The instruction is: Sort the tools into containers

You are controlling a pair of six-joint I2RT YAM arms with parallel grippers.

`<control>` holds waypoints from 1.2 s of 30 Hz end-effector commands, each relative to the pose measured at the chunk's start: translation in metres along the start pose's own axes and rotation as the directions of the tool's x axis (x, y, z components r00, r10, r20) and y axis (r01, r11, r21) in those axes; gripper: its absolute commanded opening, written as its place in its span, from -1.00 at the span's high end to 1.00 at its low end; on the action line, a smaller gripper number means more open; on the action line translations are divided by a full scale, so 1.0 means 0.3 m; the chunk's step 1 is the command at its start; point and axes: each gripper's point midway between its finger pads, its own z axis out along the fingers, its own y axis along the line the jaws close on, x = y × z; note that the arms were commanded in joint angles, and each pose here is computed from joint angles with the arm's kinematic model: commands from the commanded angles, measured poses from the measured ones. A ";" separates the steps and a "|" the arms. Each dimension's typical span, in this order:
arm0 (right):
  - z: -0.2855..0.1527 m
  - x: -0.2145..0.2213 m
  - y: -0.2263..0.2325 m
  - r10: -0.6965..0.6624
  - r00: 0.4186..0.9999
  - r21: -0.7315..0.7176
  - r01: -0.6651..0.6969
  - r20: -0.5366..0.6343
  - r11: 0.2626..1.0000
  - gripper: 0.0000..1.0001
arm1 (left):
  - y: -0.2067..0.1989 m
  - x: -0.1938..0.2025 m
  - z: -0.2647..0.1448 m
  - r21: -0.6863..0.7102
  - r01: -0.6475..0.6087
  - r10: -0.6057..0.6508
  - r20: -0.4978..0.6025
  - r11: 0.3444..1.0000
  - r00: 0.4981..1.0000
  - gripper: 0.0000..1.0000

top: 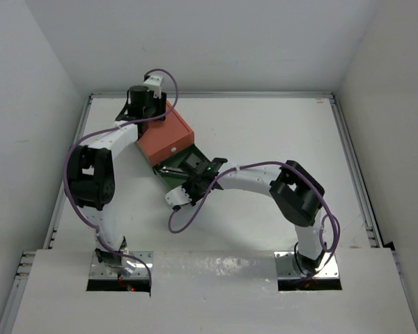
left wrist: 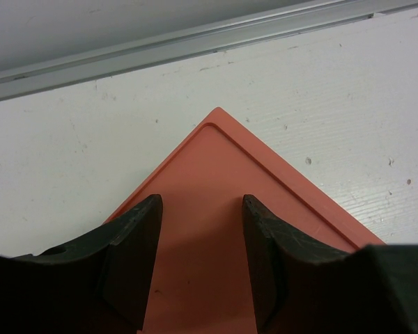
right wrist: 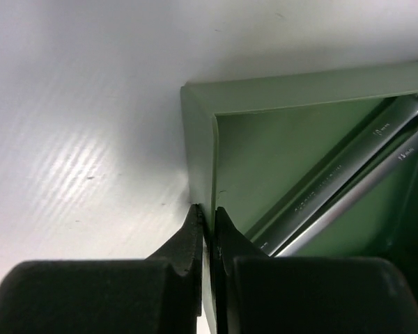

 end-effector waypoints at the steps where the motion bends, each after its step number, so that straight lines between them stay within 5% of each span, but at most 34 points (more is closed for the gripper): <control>1: -0.148 -0.069 -0.326 -0.105 0.994 0.324 0.104 -0.016 0.940 1.00 | 0.010 0.521 -0.047 0.017 -0.039 0.043 -0.468 0.999 0.883 0.06; 9: -0.065 -0.017 -0.408 -0.016 0.999 0.411 0.031 -0.041 0.911 1.00 | 0.007 0.532 -0.053 0.023 -0.038 0.044 -0.475 0.999 0.879 0.06; 13: -0.093 0.051 -0.504 0.067 0.991 0.551 0.007 -0.114 0.834 0.95 | 0.004 0.532 -0.053 0.025 -0.038 0.046 -0.474 0.999 0.879 0.06; 16: -0.156 0.047 -0.589 0.088 0.991 0.676 0.005 -0.103 0.737 0.31 | 0.002 0.531 -0.051 0.028 -0.037 0.046 -0.473 0.999 0.880 0.06; 18: -0.195 0.037 -0.609 0.091 0.991 0.711 0.006 -0.099 0.703 0.06 | 0.002 0.536 -0.050 0.028 -0.037 0.046 -0.477 0.999 0.878 0.06; 22: -0.246 -0.032 -0.551 0.065 0.997 0.687 -0.071 0.035 0.723 -0.20 | 0.003 0.536 -0.050 0.029 -0.040 0.049 -0.477 0.999 0.878 0.06; 26: -0.311 -0.166 -0.433 0.076 0.951 0.574 -0.244 0.300 0.782 -0.41 | 0.007 0.536 -0.049 0.024 -0.044 0.050 -0.477 0.999 0.877 0.06; 29: -0.324 -0.188 -0.329 0.195 0.881 0.475 -0.405 0.431 0.781 -0.18 | 0.015 0.528 -0.046 0.014 -0.053 0.053 -0.475 0.998 0.879 0.06; 30: -0.309 -0.198 -0.298 0.245 0.849 0.422 -0.458 0.468 0.782 0.34 | 0.017 0.528 -0.046 0.013 -0.057 0.056 -0.476 0.998 0.878 0.06; 32: -0.248 -0.180 -0.234 0.359 0.807 0.326 -0.535 0.468 0.779 1.00 | 0.019 0.520 -0.043 0.013 -0.061 0.059 -0.472 0.998 0.879 0.06; 36: -0.142 -0.209 -0.165 0.522 0.705 0.041 -0.613 0.481 0.789 1.00 | 0.025 0.517 -0.046 0.007 -0.069 0.064 -0.475 0.998 0.878 0.06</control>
